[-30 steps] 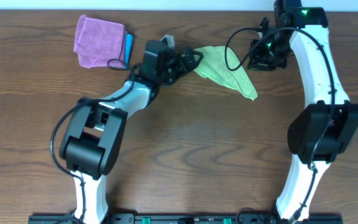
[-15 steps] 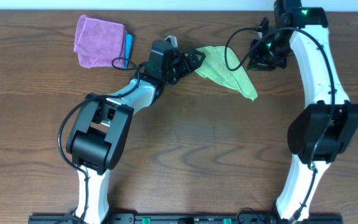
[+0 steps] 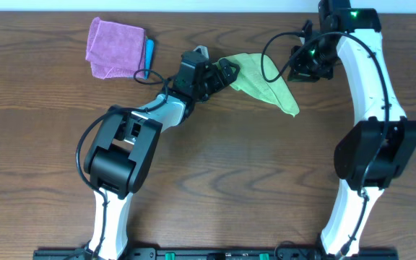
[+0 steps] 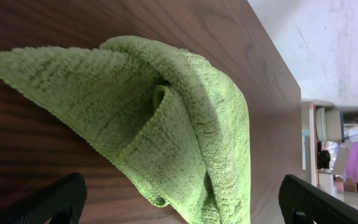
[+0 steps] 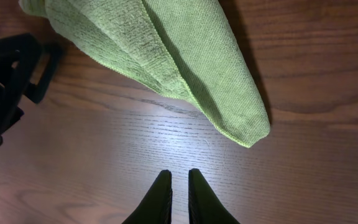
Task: Fold the cloth
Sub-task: 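Reach the left gripper to the green cloth's left corner and grasp it, then grasp the green cloth's right edge with the right gripper, then lift the cloth with both grippers and stretch it apart sideways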
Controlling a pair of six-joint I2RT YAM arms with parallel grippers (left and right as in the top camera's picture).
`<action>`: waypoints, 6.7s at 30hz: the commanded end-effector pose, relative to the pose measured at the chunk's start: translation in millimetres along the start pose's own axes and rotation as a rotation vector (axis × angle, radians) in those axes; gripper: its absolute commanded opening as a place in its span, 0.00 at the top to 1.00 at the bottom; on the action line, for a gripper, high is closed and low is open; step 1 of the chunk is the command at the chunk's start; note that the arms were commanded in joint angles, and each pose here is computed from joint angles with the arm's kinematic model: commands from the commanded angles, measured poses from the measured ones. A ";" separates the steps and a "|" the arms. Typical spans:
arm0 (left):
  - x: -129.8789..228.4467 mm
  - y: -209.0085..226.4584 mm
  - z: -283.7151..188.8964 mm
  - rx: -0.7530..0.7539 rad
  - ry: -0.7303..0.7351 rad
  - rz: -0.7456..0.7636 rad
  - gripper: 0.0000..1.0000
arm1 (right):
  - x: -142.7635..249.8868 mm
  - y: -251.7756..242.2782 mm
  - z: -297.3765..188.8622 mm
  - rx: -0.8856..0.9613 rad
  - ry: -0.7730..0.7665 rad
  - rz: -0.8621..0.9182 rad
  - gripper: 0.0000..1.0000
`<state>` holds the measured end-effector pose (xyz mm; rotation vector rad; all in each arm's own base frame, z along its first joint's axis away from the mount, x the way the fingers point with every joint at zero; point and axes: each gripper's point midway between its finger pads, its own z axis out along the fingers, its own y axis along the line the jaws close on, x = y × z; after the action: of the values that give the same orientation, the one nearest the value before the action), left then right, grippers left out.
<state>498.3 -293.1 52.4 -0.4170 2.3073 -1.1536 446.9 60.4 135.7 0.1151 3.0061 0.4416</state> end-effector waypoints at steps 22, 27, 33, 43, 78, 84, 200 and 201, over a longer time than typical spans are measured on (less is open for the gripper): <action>1.5 6.9 24.9 0.042 -0.036 -0.092 0.06 | 0.1 5.5 -11.0 -0.016 -0.023 -0.022 0.94; 0.0 -4.3 26.0 0.071 -0.044 -0.077 0.06 | -0.1 5.5 -10.9 -0.016 -0.024 -0.022 0.94; -2.6 -16.3 27.2 0.095 -0.050 -0.065 0.06 | -0.1 5.5 -10.9 -0.016 -0.024 -0.022 0.94; -5.4 -16.7 27.6 0.086 -0.062 -0.062 0.10 | -0.1 5.5 -10.9 -0.016 -0.024 -0.023 0.96; -52.7 -72.8 -29.8 0.244 -0.015 0.103 0.94 | 20.0 -0.9 -12.3 -0.009 0.058 -0.123 0.98; -56.9 -96.0 -66.8 0.205 -0.011 0.192 0.94 | 38.8 24.6 -11.9 -0.117 0.122 -0.234 0.90; -79.8 -134.4 -212.0 0.137 -0.049 0.224 0.94 | 40.0 86.2 -124.2 -0.123 -0.591 -0.328 0.99; -80.7 -133.9 -211.9 0.133 -0.054 0.223 0.94 | 37.6 84.9 -125.3 -0.113 -0.602 -0.326 0.99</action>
<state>445.5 -201.7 277.8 -0.1131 2.1866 -1.1853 396.9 119.1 269.0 -0.2601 2.3658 0.4928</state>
